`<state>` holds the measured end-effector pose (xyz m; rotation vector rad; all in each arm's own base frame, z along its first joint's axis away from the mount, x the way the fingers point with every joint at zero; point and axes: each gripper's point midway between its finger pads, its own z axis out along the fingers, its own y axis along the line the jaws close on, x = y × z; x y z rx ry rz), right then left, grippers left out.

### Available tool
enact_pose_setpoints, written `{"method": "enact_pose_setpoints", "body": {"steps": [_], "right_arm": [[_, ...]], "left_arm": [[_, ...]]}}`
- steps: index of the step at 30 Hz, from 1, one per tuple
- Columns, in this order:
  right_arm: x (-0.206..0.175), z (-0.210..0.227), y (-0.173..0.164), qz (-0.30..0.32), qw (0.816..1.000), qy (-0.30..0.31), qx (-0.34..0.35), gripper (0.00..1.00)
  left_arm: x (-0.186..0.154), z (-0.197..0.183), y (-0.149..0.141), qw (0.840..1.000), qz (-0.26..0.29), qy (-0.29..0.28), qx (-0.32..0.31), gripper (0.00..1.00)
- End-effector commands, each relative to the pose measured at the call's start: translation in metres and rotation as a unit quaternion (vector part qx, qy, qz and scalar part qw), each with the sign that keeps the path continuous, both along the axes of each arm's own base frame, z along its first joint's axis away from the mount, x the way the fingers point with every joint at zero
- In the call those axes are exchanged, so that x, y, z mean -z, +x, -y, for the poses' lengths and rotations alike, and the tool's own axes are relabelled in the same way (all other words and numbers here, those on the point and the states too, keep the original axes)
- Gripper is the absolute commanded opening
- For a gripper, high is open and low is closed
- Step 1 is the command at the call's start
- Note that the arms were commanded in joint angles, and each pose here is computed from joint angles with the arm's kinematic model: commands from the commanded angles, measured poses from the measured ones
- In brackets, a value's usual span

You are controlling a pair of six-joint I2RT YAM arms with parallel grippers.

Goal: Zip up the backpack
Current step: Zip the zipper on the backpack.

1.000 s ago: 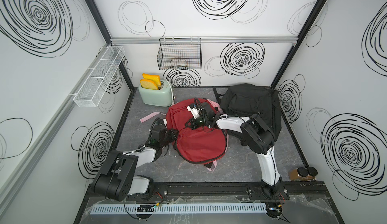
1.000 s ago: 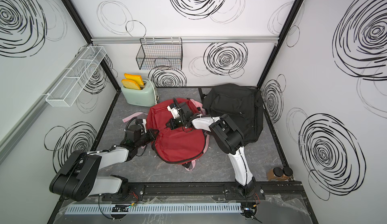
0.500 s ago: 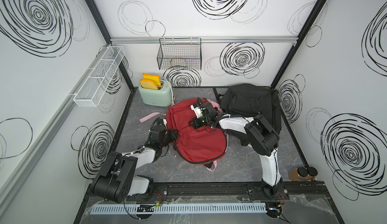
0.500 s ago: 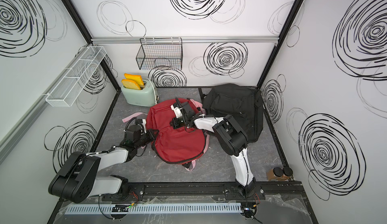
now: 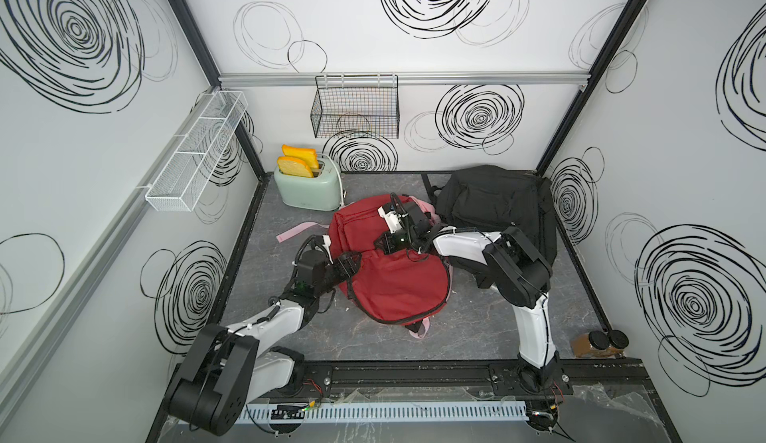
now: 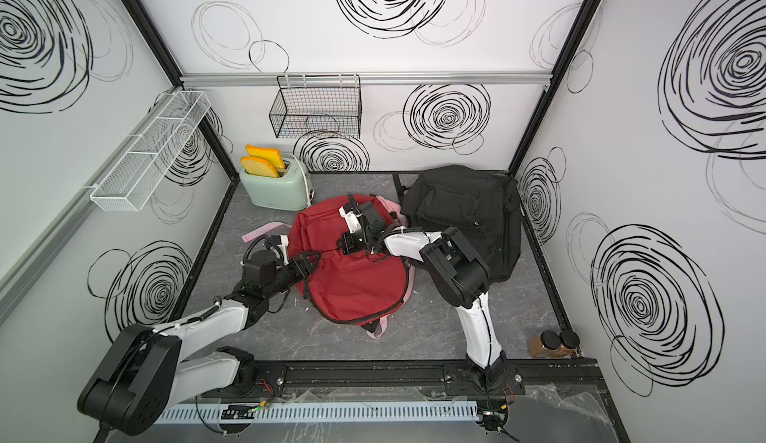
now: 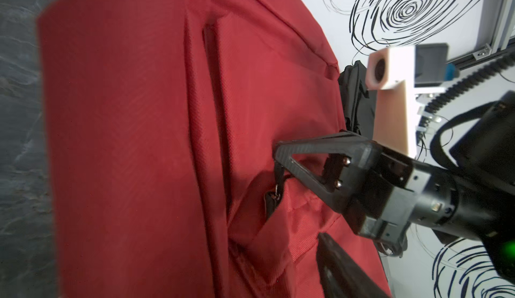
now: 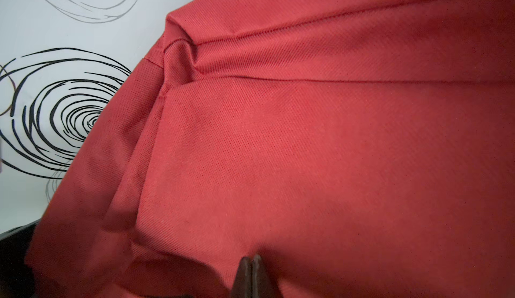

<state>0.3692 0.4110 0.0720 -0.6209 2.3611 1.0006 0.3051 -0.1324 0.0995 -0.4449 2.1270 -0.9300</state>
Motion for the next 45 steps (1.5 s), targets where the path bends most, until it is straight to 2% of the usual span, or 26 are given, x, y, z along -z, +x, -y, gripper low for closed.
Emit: {"method": "enact_pose_setpoints", "body": {"steps": [1, 10, 13, 15, 20, 25, 37, 45], "right_arm": [[0.055, 0.030, 0.005, -0.035, 0.996, -0.071, 0.046, 0.00], [0.060, 0.025, 0.002, -0.044, 0.996, -0.066, 0.030, 0.00], [0.060, 0.024, 0.002, -0.045, 0.996, -0.066, 0.026, 0.00], [0.061, 0.024, 0.002, -0.044, 0.996, -0.067, 0.026, 0.00], [0.062, 0.024, 0.001, -0.047, 0.996, -0.067, 0.024, 0.00], [0.059, 0.026, 0.002, -0.046, 0.996, -0.066, 0.025, 0.00], [0.022, 0.042, 0.014, -0.020, 0.997, -0.058, 0.047, 0.00], [0.014, 0.059, 0.017, -0.017, 0.995, -0.066, 0.067, 0.00]], "left_arm": [[0.009, -0.002, -0.012, 1.000, -0.012, 0.018, -0.002, 0.74], [0.025, 0.020, -0.013, 0.999, -0.026, 0.025, 0.033, 0.73], [0.026, 0.023, -0.011, 0.999, -0.024, 0.023, 0.035, 0.68], [0.026, 0.024, -0.011, 0.999, -0.020, 0.021, 0.036, 0.57], [0.027, 0.022, -0.010, 0.999, -0.010, 0.021, 0.034, 0.21], [0.023, 0.023, -0.011, 0.999, 0.010, 0.011, 0.038, 0.00], [0.028, 0.006, -0.015, 1.000, 0.022, 0.010, 0.013, 0.00], [0.030, -0.001, -0.016, 1.000, 0.024, 0.017, 0.001, 0.00]]}}
